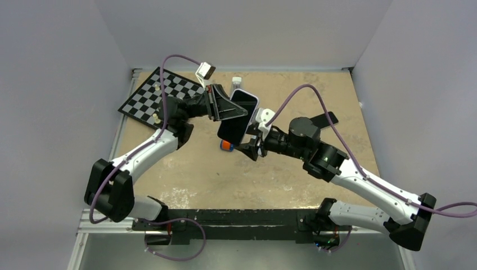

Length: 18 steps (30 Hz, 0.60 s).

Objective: Take the phone out of the phone case
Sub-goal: Remove the phone case from the phone.

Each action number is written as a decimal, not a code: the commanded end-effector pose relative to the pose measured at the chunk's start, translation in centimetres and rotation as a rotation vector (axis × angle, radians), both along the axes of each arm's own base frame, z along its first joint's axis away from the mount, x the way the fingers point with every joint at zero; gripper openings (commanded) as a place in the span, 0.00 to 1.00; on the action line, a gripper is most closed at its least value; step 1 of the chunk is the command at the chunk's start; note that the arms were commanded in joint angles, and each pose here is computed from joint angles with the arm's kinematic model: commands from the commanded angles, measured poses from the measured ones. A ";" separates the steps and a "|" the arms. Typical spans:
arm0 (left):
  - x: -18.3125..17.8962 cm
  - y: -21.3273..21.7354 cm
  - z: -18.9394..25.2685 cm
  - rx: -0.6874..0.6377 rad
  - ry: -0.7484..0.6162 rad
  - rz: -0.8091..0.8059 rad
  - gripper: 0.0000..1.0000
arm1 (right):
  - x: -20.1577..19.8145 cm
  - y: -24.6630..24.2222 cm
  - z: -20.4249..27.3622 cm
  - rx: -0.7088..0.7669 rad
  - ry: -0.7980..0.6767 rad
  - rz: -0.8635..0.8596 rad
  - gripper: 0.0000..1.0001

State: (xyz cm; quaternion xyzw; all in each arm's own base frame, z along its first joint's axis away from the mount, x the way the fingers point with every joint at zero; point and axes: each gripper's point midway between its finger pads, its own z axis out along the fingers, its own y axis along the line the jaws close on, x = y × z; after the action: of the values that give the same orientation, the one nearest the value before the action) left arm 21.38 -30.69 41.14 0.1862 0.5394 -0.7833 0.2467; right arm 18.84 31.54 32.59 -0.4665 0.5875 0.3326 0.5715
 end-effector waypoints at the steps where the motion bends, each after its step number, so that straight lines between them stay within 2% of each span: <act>1: -0.8 0.0 3.1 -0.041 -0.106 0.175 0.00 | 4.0 -3.2 -2.4 0.078 0.232 -0.347 0.63; 6: 1.4 0.2 3.1 0.000 -0.171 0.343 0.00 | 1.6 -5.4 -2.2 0.150 0.373 -0.357 0.79; 9: 2.2 0.6 3.3 -0.004 -0.178 0.410 0.00 | -0.4 -5.3 -0.7 0.198 0.452 -0.260 0.79; 11: 2.6 0.7 3.6 -0.014 -0.177 0.431 0.00 | -1.0 -5.1 0.1 0.226 0.517 -0.213 0.75; 14: 2.7 0.8 3.8 -0.022 -0.178 0.446 0.00 | -2.4 -4.5 2.3 0.294 0.599 -0.069 0.58; 18: 2.9 0.9 3.8 -0.020 -0.170 0.455 0.00 | -3.5 -4.5 5.1 0.408 0.656 0.070 0.43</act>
State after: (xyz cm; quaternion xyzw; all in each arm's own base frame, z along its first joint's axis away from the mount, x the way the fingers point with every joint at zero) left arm 24.44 -30.80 41.11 0.1175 0.5810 -0.6950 0.4070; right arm 18.35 26.31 32.69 -0.2250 0.7121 0.4780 0.4623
